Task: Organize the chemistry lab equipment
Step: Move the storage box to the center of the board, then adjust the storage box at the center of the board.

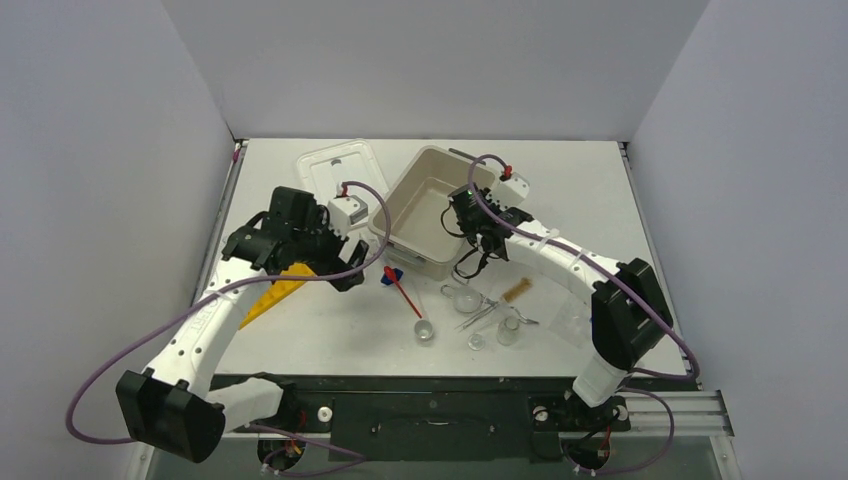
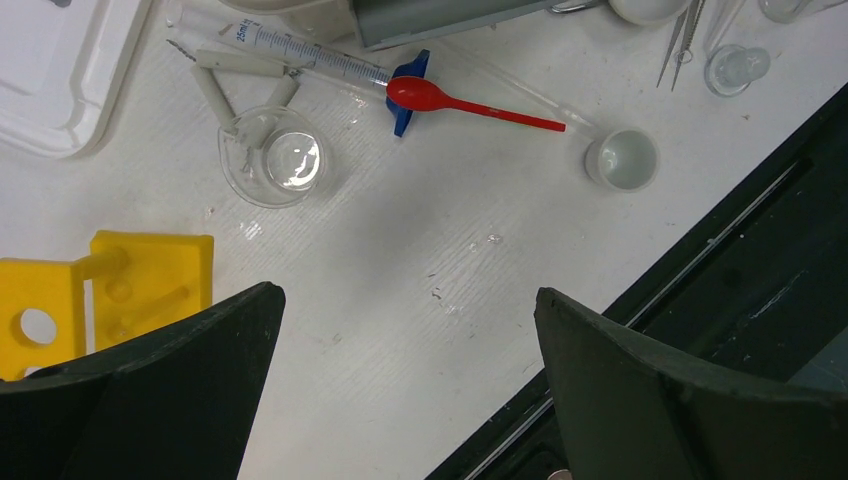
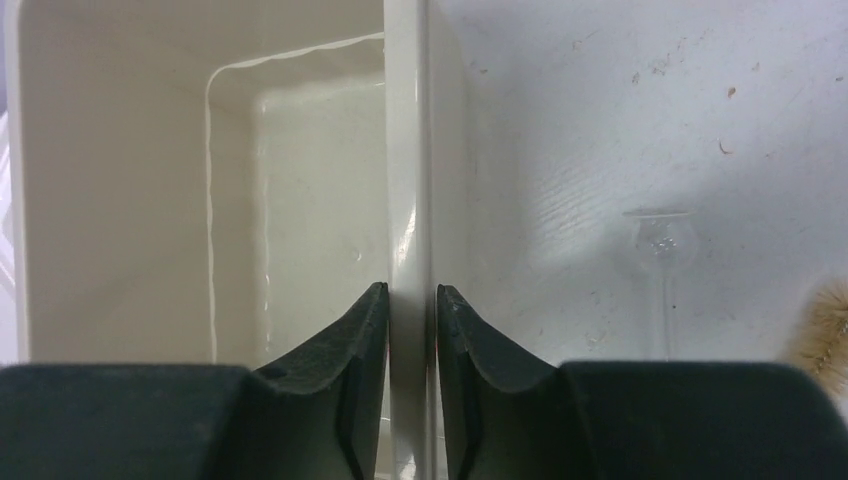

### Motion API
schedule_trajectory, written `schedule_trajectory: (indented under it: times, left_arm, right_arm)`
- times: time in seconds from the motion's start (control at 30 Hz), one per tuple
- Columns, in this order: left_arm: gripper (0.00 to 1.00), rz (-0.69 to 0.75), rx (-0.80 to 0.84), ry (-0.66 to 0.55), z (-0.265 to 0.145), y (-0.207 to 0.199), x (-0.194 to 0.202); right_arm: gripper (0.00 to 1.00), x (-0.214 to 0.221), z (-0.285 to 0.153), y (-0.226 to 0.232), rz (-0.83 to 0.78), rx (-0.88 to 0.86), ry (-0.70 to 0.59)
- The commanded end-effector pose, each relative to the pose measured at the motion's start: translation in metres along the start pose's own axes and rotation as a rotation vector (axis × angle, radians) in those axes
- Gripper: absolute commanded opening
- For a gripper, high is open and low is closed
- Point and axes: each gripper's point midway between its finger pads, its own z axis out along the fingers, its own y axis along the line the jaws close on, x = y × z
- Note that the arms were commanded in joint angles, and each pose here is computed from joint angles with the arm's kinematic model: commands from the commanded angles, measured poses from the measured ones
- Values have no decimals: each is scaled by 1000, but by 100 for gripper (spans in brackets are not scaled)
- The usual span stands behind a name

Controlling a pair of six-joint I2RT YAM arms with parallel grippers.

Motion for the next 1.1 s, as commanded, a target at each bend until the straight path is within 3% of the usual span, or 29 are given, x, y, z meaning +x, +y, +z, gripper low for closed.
schedule_trajectory:
  times: [0.0,0.2,0.4,0.63,0.83,1.0,1.07]
  left_arm:
    - [97,-14,-9,-36,12,8,-13]
    - [97,-57,9,-74,31,12,-33]
    - [97,-93,-28,-87,66,29,-59]
    - [97,-92,-67,-71,89,42,-76]
    - [97,-93,-181,-33,94,63,-71]
    - [97,-74,-222,-26,94,70,-66]
    - [97,-70,-233,-17,96,73,-65]
  right_arm:
    - [25,-27,-15,16,126,-10,-63]
    - [34,-59,-37,28,77,-59,-123]
    - [35,-72,-55,6,-17,-112,-155]
    - [34,-123,-29,-9,-15,-74,-189]
    - [36,-162,10,35,-230,-100,-189]
    - [38,-164,40,75,-386,-144,-116]
    - [38,-156,57,68,-424,-97,-94]
